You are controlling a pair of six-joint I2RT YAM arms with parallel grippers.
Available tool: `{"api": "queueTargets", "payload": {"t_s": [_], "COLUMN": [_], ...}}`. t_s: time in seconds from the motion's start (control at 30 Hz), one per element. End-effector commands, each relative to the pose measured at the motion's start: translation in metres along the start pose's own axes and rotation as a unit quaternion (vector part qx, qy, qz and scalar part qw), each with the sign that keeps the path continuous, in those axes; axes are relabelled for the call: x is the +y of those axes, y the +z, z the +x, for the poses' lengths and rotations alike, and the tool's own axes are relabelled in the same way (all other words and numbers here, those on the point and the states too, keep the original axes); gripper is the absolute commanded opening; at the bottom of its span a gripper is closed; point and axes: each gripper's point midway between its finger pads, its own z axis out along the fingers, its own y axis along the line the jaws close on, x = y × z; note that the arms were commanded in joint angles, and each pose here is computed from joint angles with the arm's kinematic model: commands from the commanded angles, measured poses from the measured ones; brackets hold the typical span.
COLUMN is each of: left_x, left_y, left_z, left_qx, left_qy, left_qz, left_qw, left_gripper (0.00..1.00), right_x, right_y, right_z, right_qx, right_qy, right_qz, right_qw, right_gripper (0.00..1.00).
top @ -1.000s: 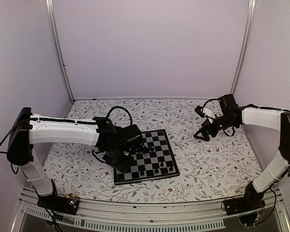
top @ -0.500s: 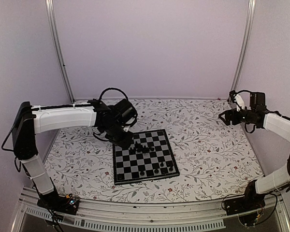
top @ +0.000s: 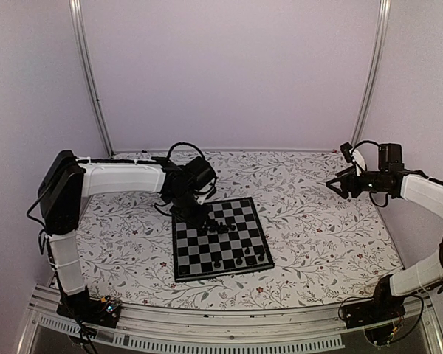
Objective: Set up the chess pieces on the board
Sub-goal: Pick up the chess piece from the chessboard, then place the chess piece on the chessboard.
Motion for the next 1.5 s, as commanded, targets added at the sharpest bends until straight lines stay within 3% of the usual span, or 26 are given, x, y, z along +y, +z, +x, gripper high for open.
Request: {"api": "queueTargets", "payload": {"t_s": [0.0,0.4,0.63,0.83,1.1,1.47], "left_x": [0.003,0.006,0.007,0.012,0.006,-0.022], "left_y": [0.006,0.02,0.019,-0.013,-0.038,-0.029], "left_z": [-0.009,-0.009,-0.005,-0.004,0.042,0.108], "left_qx": [-0.006,0.002,0.005,-0.019,-0.001,0.059], "left_qy": [-0.002,-0.004,-0.004,-0.017,-0.015,0.017], "left_qz": [0.007,0.002,0.001,-0.002,0.024,0.073], "left_qw": [1.0,1.0,1.0,1.0,1.0,0.995], "left_gripper": [0.25,0.23,0.09,0.01,0.01,0.02], "right_x": [-0.002,0.0,0.002,0.003,0.007,0.015], "right_y": [0.006,0.018,0.02,0.02,0.022,0.027], "right_z": [-0.001,0.008,0.009,0.01,0.012,0.014], "right_qx": [0.003,0.018,0.02,0.021,0.023,0.027], "right_qy": [-0.003,0.016,0.022,0.024,0.03,0.028], "right_qz": [-0.013,-0.044,-0.054,-0.058,-0.071,-0.089], "right_qw": [1.0,0.999,0.998,0.998,0.997,0.995], "right_gripper": [0.74,0.73,0.73,0.73,0.73,0.73]}}
